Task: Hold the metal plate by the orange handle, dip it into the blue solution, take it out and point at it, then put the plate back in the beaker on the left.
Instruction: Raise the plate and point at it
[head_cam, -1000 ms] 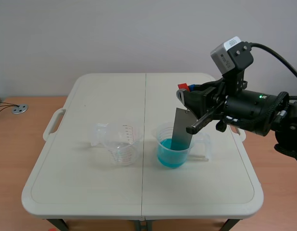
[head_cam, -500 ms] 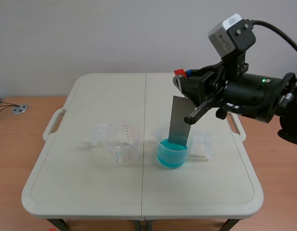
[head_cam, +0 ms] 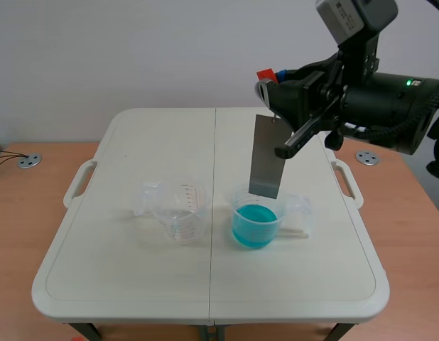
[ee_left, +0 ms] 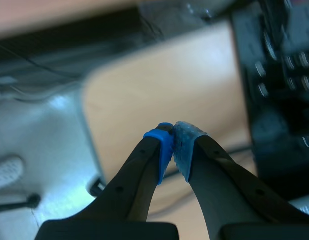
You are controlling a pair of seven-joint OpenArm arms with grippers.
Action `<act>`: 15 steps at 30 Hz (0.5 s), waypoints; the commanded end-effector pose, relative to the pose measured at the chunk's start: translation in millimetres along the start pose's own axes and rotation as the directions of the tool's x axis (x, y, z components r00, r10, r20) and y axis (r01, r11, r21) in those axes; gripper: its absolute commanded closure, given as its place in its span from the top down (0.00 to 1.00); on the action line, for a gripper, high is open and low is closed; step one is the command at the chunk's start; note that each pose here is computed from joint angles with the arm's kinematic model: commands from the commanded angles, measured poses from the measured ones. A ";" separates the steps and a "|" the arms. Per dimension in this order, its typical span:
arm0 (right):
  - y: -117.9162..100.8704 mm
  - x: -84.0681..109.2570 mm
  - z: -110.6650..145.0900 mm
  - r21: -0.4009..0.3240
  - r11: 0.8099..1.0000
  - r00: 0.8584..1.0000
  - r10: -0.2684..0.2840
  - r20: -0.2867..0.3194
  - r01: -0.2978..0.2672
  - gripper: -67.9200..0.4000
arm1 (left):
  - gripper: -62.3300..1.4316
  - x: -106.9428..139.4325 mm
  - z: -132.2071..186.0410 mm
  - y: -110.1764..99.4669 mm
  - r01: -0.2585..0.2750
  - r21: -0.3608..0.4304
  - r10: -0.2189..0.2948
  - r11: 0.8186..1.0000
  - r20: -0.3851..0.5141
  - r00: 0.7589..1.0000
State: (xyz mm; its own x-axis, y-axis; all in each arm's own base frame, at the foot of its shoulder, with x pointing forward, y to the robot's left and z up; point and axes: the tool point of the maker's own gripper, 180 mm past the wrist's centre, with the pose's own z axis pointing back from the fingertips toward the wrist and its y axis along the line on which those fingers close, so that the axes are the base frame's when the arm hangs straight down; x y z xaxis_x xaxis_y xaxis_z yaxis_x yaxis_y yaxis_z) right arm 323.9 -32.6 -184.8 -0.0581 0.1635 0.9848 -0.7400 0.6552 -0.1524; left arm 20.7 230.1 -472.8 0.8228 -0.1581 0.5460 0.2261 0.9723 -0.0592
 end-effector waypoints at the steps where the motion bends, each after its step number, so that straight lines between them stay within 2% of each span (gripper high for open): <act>1: -1.9 21.5 0.6 -0.002 1.000 0.998 0.020 0.060 -0.020 0.02 | 0.07 17.8 10.4 15.4 0.022 0.035 -0.023 0.999 0.047 0.999; 4: 0.1 28.8 0.9 0.003 1.000 0.997 0.025 0.076 -0.025 0.02 | 0.07 50.1 26.2 31.4 0.052 0.086 -0.063 0.995 0.134 0.989; 7: 2.2 35.2 1.4 0.007 0.999 0.996 0.037 0.085 -0.037 0.02 | 0.07 88.1 48.1 39.8 0.088 0.125 -0.117 0.988 0.249 0.961; 11: 4.9 44.2 2.3 0.012 0.999 0.993 0.045 0.105 -0.046 0.02 | 0.07 136.6 78.2 40.5 0.137 0.160 -0.191 0.977 0.395 0.899; 15: 7.1 50.2 3.0 0.016 0.999 0.993 0.042 0.112 -0.044 0.02 | 0.07 175.6 94.8 36.7 0.180 0.184 -0.250 0.966 0.497 0.831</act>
State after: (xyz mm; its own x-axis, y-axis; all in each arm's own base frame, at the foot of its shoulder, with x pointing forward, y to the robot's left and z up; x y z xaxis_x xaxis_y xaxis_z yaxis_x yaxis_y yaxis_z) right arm 314.0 -22.2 -152.8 -0.1198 0.1333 0.9838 -0.7523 0.6344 -0.1776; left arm 120.2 254.3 -301.5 0.3855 -0.3002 0.8725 0.2782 0.9394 0.2003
